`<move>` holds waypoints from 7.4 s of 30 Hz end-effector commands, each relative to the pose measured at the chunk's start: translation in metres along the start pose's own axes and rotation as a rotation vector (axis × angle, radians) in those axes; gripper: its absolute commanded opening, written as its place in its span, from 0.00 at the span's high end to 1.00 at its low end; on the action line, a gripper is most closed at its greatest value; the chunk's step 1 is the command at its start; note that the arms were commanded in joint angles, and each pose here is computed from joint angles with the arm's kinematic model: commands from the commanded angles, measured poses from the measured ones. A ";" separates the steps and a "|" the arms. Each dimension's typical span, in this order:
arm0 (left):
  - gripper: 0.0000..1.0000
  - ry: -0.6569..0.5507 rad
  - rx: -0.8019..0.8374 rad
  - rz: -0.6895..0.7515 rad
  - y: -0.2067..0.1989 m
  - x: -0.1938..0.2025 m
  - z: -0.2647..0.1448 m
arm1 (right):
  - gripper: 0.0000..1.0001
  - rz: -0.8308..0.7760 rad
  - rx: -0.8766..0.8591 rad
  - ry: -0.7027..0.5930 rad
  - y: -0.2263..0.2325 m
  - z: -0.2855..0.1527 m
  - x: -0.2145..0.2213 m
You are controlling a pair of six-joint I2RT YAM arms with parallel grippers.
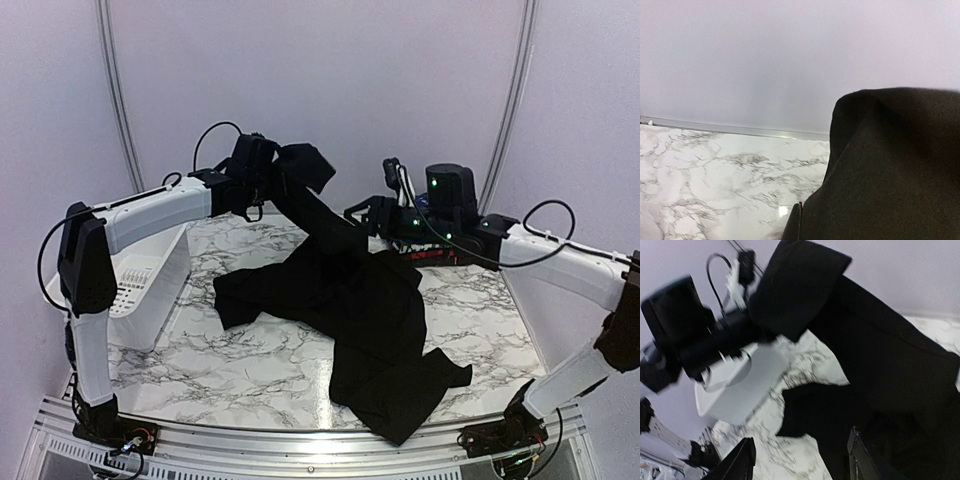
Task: Fold and stack the long sleeve shirts
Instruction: Flatten out the crumpled shirt at the center of the board, then pick up the flattened shirt from the center of the board.
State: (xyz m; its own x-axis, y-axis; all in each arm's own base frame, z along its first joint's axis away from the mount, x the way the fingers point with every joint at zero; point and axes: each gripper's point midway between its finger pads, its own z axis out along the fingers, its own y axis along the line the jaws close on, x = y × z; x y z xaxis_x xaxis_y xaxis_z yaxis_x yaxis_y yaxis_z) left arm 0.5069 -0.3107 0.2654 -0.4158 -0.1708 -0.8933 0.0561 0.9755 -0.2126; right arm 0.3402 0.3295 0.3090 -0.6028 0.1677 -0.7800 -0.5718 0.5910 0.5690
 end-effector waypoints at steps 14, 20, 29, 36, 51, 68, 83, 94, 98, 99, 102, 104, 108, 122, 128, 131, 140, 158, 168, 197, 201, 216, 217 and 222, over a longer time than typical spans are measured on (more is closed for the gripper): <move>1.00 -0.164 -0.031 -0.009 0.052 -0.097 -0.052 | 0.35 0.143 0.671 0.031 -0.210 -0.083 0.122; 1.00 -0.192 -0.014 -0.001 0.052 -0.112 -0.064 | 0.38 0.160 0.704 0.040 -0.239 -0.064 0.130; 1.00 -0.234 -0.005 0.015 0.055 -0.132 -0.090 | 0.81 0.136 0.740 0.074 -0.259 -0.044 0.123; 1.00 -0.388 -0.005 -0.005 0.073 -0.192 -0.171 | 1.00 -0.033 0.784 0.004 -0.216 -0.063 0.052; 1.00 -0.758 0.122 -0.018 0.122 -0.277 -0.388 | 1.00 -0.371 0.694 -0.396 -0.030 -0.158 -0.145; 1.00 -0.795 0.055 -0.026 0.150 -0.284 -0.431 | 1.00 -0.529 0.614 -0.631 0.074 -0.235 -0.259; 1.00 0.094 -0.296 0.133 0.175 -0.068 -0.085 | 1.00 -0.347 0.573 0.100 -0.163 0.068 -0.105; 1.00 0.186 -0.441 0.096 0.222 -0.023 -0.077 | 1.00 -0.309 0.658 0.274 -0.200 0.068 -0.015; 1.00 0.205 -0.437 0.098 0.227 -0.017 -0.078 | 0.96 -0.302 0.668 0.300 -0.207 0.079 0.000; 1.00 0.208 -0.427 0.099 0.226 -0.017 -0.079 | 0.93 -0.301 0.674 0.305 -0.208 0.082 0.001; 1.00 0.257 -0.227 0.116 0.194 -0.006 -0.074 | 0.75 -0.306 0.676 0.316 -0.202 0.090 0.001; 1.00 0.292 -0.039 0.168 0.156 0.005 -0.074 | 0.60 -0.321 0.660 0.289 -0.189 0.091 -0.004; 1.00 0.354 0.159 0.327 0.090 0.046 -0.084 | 0.42 -0.324 0.611 0.229 -0.159 0.084 -0.015; 0.98 0.635 0.546 0.379 -0.014 0.208 -0.113 | 0.37 -0.220 0.301 0.174 -0.091 0.036 0.038; 0.85 0.659 0.506 0.350 -0.010 0.219 -0.107 | 0.37 -0.221 0.256 0.281 -0.086 0.035 0.097; 0.55 0.648 0.413 0.300 0.003 0.217 -0.103 | 0.38 -0.241 0.244 0.324 -0.074 0.034 0.122; 0.13 0.620 0.305 0.153 0.034 0.210 -0.128 | 0.44 -0.254 0.177 0.447 -0.034 0.040 0.187; 0.14 0.632 0.188 0.068 0.065 0.219 -0.142 | 0.35 -0.338 0.027 0.499 0.004 0.009 0.260; 0.17 0.682 0.231 0.029 0.073 0.228 -0.170 | 0.36 -0.492 -0.030 0.554 0.024 0.008 0.301; 0.72 0.809 0.550 0.134 -0.019 0.305 -0.214 | 0.47 -0.557 0.066 0.161 0.022 -0.012 0.224; 1.00 0.743 0.558 0.098 -0.031 0.279 -0.211 | 0.45 -0.623 0.037 0.153 0.021 -0.014 0.230; 1.00 0.605 0.647 -0.252 -0.036 0.183 -0.213 | 0.42 -0.732 0.005 0.062 0.027 -0.007 0.222; 1.00 0.588 0.674 -0.282 -0.037 0.175 -0.213 | 0.42 -0.730 0.000 0.061 0.027 -0.005 0.223; 1.00 0.558 0.777 -0.380 -0.038 0.155 -0.220 | 0.42 -0.709 -0.042 0.019 0.032 0.001 0.217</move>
State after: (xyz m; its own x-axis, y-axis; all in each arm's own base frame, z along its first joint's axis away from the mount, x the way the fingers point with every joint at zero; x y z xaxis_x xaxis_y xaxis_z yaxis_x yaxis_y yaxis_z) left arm 0.2422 -0.3380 0.1951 -0.8789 -0.1252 -0.4604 0.3010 0.6031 -0.7387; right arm 0.1845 0.3721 0.1339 -0.1282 -0.3473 -0.9289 -0.8419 0.5331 -0.0831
